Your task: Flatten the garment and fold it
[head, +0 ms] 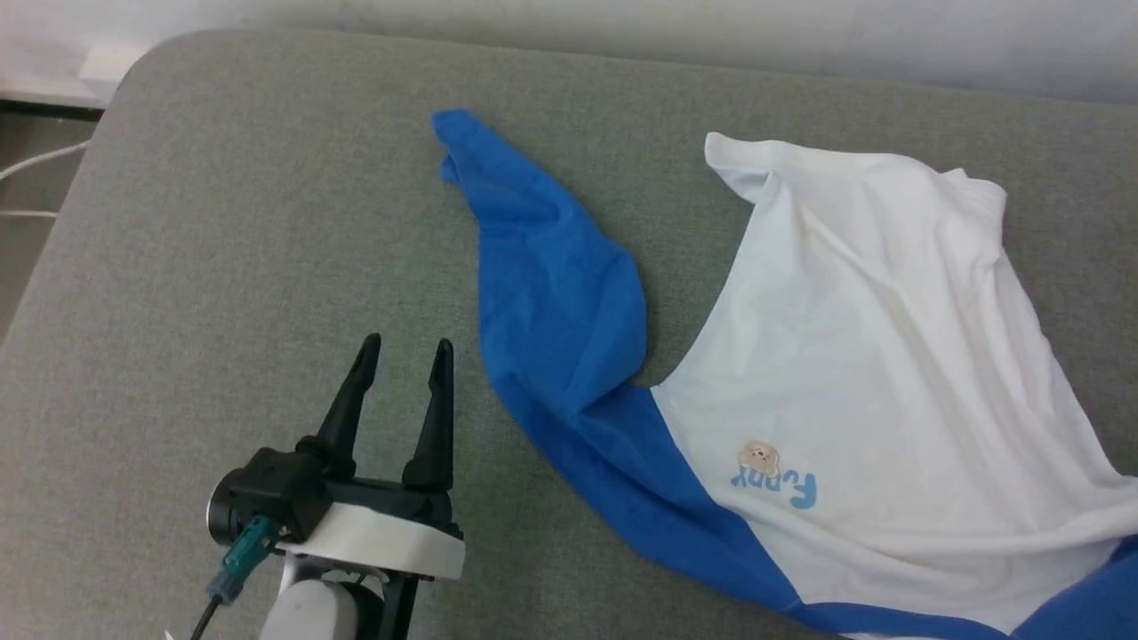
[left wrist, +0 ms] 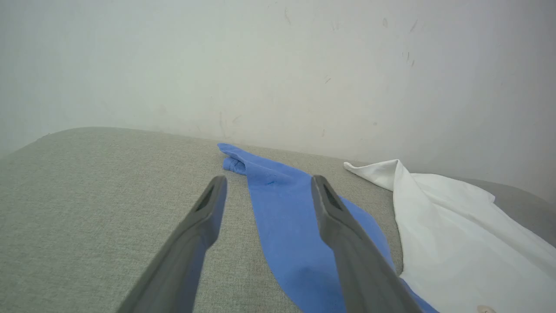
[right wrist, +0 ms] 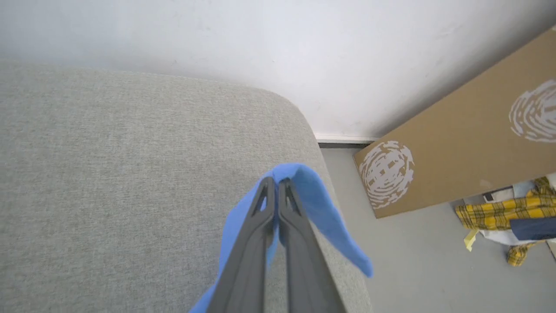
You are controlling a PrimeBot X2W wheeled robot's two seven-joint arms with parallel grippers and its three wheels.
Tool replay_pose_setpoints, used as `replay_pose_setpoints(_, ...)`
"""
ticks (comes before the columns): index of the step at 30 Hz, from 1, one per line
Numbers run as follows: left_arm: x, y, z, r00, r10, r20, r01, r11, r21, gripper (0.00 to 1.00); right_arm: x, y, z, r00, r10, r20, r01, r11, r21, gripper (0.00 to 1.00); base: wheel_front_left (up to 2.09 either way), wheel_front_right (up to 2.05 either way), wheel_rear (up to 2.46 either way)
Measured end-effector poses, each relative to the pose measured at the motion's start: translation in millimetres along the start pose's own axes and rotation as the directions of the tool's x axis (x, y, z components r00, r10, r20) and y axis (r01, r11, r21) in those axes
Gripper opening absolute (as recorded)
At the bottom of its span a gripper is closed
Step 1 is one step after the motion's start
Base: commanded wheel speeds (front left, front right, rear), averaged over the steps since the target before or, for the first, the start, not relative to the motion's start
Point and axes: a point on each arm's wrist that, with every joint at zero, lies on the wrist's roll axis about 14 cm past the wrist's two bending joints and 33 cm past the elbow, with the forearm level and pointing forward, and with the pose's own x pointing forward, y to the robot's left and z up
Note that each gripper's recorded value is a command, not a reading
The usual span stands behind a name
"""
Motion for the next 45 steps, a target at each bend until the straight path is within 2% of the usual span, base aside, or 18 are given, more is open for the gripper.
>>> replay_pose_setpoints(4,-2.3,5.5,-5.3,1.000,0.018,-0.019,-0.018,1.000,0.004,1.00,9.6,44.0,-10.0,0.995,0.075,-0.063,-0.085,0.982,-0.170,0.00,0.00,0.00,0.00)
replay_pose_setpoints(9,-6.0,13.2,-9.4,0.998,0.046,-0.035,-0.045,0.999,0.004,1.00,17.4,91.1,-35.1,0.974,0.153,-0.167,-0.197,0.937,-0.288,0.00,0.00,0.00,0.00)
replay_pose_setpoints(13,-8.6,18.7,-12.2,0.997,0.067,-0.047,-0.067,0.998,0.006,1.00,19.8,122.5,-53.5,0.951,0.214,-0.224,-0.280,0.905,-0.321,0.00,0.00,0.00,0.00)
replay_pose_setpoints(16,-9.7,21.7,-15.6,0.995,0.080,-0.058,-0.080,0.997,0.006,1.00,22.9,130.4,-54.2,0.946,0.234,-0.225,-0.303,0.886,-0.351,0.00,0.00,0.00,0.00)
replay_pose_setpoints(22,-5.9,14.5,-15.3,0.997,0.056,-0.053,-0.057,0.998,-0.005,1.00,22.0,122.9,-37.5,0.956,0.246,-0.163,-0.286,0.907,-0.309,0.00,0.00,0.00,0.00)
replay_pose_setpoints(23,-5.3,12.9,-14.4,0.997,0.051,-0.050,-0.052,0.999,-0.007,1.00,20.5,119.7,-36.9,0.957,0.242,-0.159,-0.280,0.914,-0.293,0.53,0.00,0.00,0.00)
replay_pose_setpoints(24,-4.9,11.1,-13.3,0.998,0.046,-0.046,-0.046,0.999,-0.010,1.00,18.4,116.8,-37.1,0.958,0.240,-0.157,-0.276,0.921,-0.277,1.00,0.00,0.00,0.00)
replay_pose_setpoints(29,-3.4,3.2,-4.0,1.000,0.021,-0.015,-0.021,1.000,-0.019,1.00,3.6,115.7,-19.7,0.961,0.269,-0.061,-0.275,0.940,-0.199,1.00,0.00,0.00,0.00)
replay_pose_setpoints(33,-2.3,-2.6,7.0,1.000,0.002,0.020,-0.001,1.000,-0.025,1.00,-14.0,112.0,24.5,0.947,0.289,0.143,-0.275,0.955,-0.113,1.00,0.00,0.00,0.00)
replay_pose_setpoints(36,-1.9,-6.7,13.6,0.999,-0.011,0.042,0.012,0.999,-0.030,1.00,-34.5,108.4,62.7,0.902,0.289,0.321,-0.296,0.955,-0.028,1.00,0.00,0.00,0.00)
replay_pose_setpoints(39,-2.2,-11.6,16.5,0.998,-0.025,0.052,0.027,0.999,-0.036,1.00,-59.8,96.4,87.5,0.840,0.266,0.473,-0.316,0.948,0.028,1.00,0.00,0.00,0.00)
replay_pose_setpoints(41,-1.2,-17.5,19.3,0.997,-0.043,0.061,0.046,0.998,-0.040,1.00,-78.0,86.0,93.9,0.801,0.241,0.548,-0.329,0.942,0.066,1.00,0.00,0.00,0.00)
replay_pose_setpoints(45,-2.3,-29.4,18.8,0.995,-0.079,0.061,0.082,0.995,-0.049,1.00,-114.9,72.9,86.1,0.746,0.198,0.635,-0.357,0.925,0.131,1.00,0.00,0.00,0.00)
